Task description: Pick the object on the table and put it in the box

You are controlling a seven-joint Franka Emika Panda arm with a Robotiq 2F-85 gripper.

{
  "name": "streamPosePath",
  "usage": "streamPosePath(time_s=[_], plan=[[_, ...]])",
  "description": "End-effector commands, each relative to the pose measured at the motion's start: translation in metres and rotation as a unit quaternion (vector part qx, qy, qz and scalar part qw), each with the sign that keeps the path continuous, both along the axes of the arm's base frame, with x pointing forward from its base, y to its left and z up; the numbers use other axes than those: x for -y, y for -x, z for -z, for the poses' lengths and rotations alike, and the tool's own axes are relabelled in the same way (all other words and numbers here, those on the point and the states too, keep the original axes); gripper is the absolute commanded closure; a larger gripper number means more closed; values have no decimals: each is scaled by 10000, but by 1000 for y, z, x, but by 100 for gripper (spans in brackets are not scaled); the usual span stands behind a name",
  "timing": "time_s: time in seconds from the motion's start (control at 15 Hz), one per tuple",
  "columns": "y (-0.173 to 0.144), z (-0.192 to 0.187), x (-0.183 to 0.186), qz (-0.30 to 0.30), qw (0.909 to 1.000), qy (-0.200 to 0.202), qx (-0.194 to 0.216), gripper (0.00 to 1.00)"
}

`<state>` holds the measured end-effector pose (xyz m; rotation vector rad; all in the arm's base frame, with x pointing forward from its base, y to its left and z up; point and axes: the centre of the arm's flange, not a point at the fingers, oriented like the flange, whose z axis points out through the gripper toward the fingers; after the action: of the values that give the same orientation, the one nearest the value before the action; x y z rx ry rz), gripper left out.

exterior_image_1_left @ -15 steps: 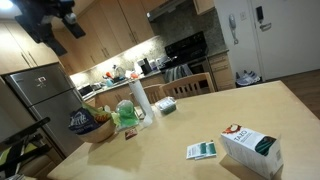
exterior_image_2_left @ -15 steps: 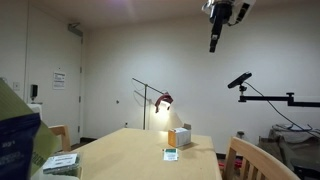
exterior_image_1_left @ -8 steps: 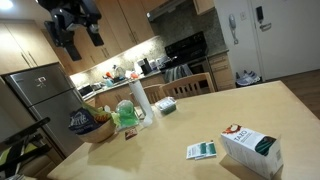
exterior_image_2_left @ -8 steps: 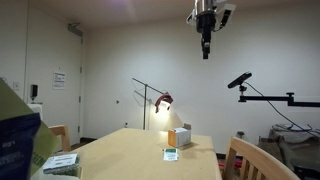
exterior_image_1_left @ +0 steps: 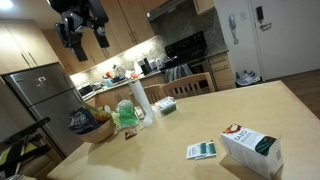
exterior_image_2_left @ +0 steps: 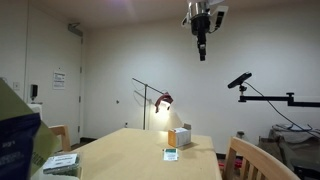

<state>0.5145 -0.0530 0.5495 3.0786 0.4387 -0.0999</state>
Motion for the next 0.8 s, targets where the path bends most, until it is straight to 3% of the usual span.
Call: streamPosePath(time_s=[0.0, 0.27, 0.53, 0.73], plan=[[-15, 3, -2, 1007, 9948, 111, 65, 0], [-53, 21, 9, 2070, 9777, 31, 340, 0], [-90, 47, 24, 2856, 9578, 67, 327, 0], [-117, 72, 36, 2786, 9603, 55, 101, 0]])
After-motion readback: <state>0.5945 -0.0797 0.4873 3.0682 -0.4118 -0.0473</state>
